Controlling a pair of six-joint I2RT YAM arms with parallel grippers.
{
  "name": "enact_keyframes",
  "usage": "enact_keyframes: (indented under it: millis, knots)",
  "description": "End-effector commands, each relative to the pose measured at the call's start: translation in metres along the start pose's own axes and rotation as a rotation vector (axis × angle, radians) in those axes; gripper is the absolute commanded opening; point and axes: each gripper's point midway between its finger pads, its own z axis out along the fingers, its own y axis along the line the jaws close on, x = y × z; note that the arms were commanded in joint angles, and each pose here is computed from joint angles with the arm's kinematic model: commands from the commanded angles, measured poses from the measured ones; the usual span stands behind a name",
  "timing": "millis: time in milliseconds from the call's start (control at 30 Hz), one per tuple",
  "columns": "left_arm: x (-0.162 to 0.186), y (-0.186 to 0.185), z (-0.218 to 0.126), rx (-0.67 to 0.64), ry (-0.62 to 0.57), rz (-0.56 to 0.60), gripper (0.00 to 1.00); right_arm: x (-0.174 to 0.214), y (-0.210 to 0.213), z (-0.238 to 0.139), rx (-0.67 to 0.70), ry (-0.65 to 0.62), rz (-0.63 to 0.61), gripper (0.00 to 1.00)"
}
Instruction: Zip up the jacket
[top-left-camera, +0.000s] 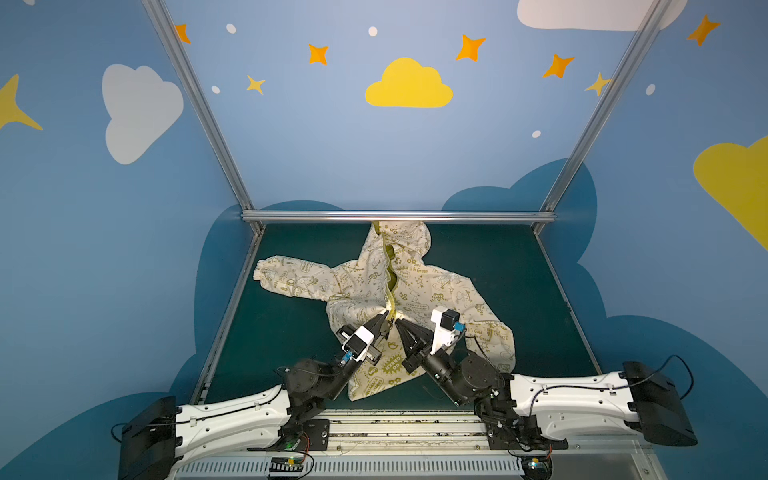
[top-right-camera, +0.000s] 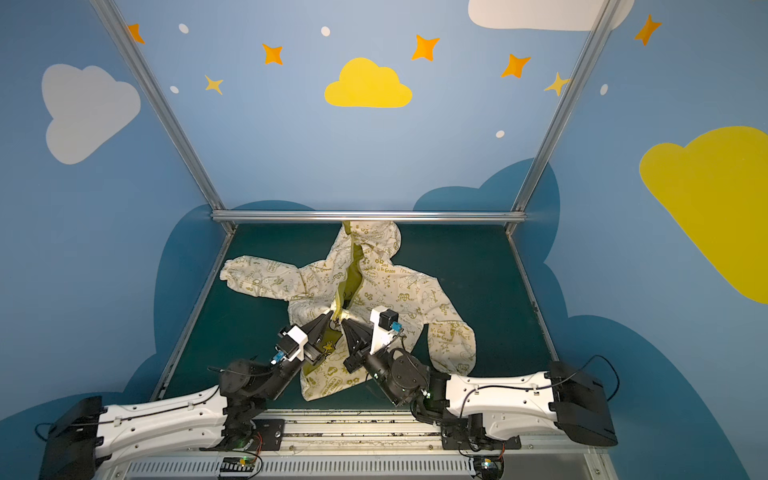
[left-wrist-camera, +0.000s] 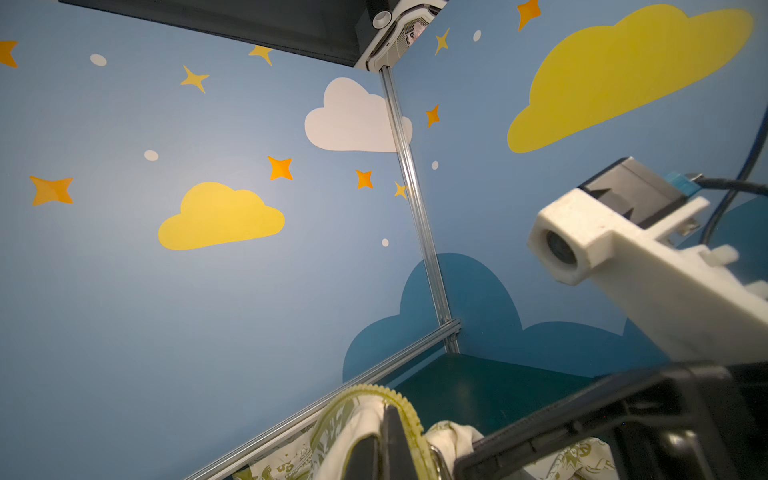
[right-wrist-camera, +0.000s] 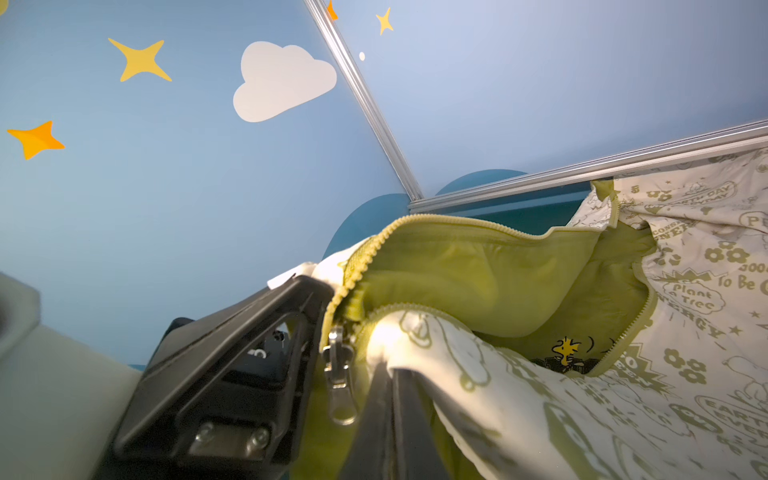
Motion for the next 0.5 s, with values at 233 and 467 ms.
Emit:
enact_keyframes:
  millis: [233, 467]
  knots:
    - [-0.025, 0.005, 0.011, -0.061, -0.054, 0.091, 0.03, -0.038, 0.01, -0.006, 0.03, -0.116, 0.07, 0.0]
    - [-0.027, 0.0, 0.013, -0.067, -0.048, 0.152, 0.03, -0.045, 0.01, -0.009, 0.059, -0.142, 0.072, 0.0]
